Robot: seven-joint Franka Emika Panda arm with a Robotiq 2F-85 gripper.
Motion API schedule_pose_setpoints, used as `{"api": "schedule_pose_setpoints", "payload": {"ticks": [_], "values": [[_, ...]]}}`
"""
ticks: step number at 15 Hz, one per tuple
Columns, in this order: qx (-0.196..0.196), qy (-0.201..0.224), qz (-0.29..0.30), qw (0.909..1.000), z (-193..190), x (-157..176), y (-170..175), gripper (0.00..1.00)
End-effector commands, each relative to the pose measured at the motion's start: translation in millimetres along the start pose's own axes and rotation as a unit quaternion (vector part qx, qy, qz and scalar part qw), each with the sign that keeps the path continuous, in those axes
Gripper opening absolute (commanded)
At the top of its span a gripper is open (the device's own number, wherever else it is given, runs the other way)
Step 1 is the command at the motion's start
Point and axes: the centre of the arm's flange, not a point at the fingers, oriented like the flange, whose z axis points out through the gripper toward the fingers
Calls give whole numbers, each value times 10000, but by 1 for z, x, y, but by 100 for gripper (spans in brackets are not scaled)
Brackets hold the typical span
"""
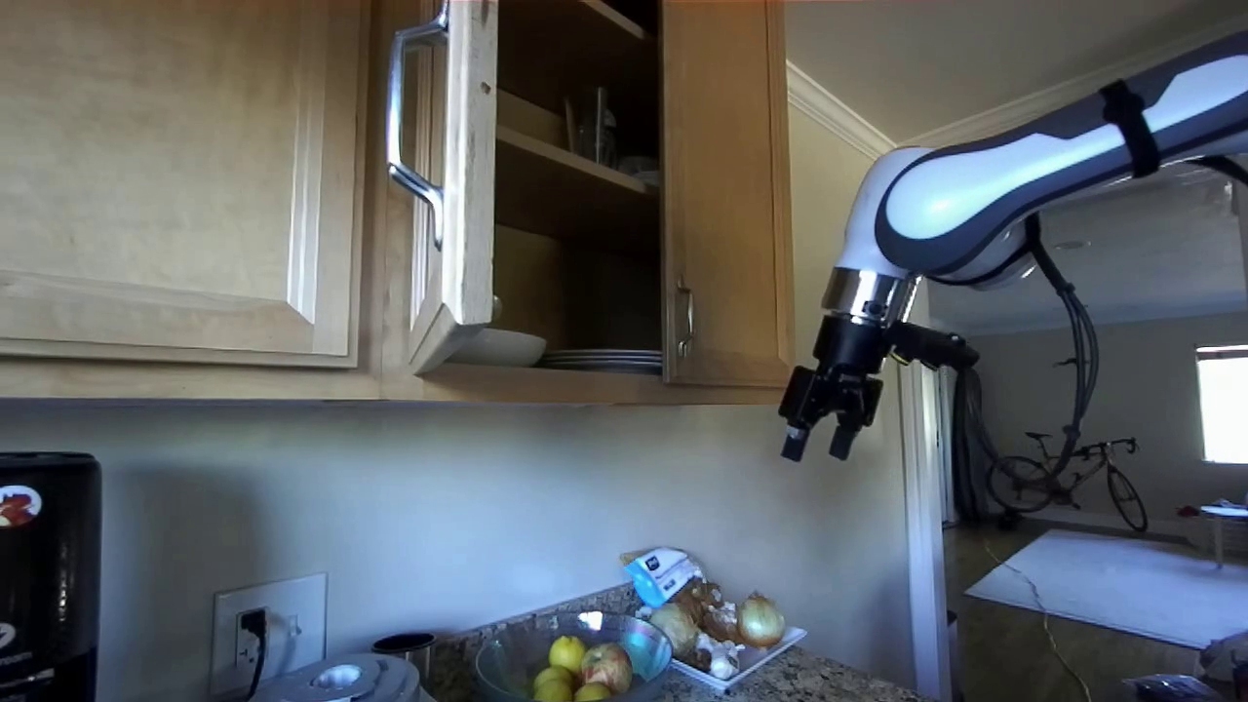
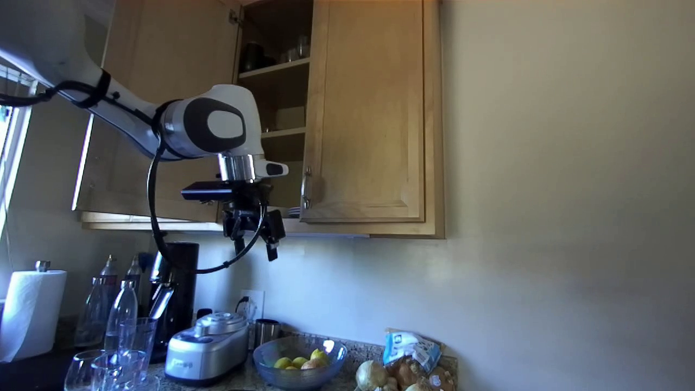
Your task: Open the top right cupboard door
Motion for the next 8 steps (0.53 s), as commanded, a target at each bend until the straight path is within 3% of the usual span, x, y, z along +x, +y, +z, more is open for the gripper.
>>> {"api": "schedule_pose_setpoints", "payload": {"ticks": [1, 4, 8], "values": [[158, 940, -252, 9951, -17, 20, -20, 100], [188, 1615, -291, 9863, -38, 39, -34, 100], [174, 2125, -317, 9765, -60, 63, -40, 100]]}}
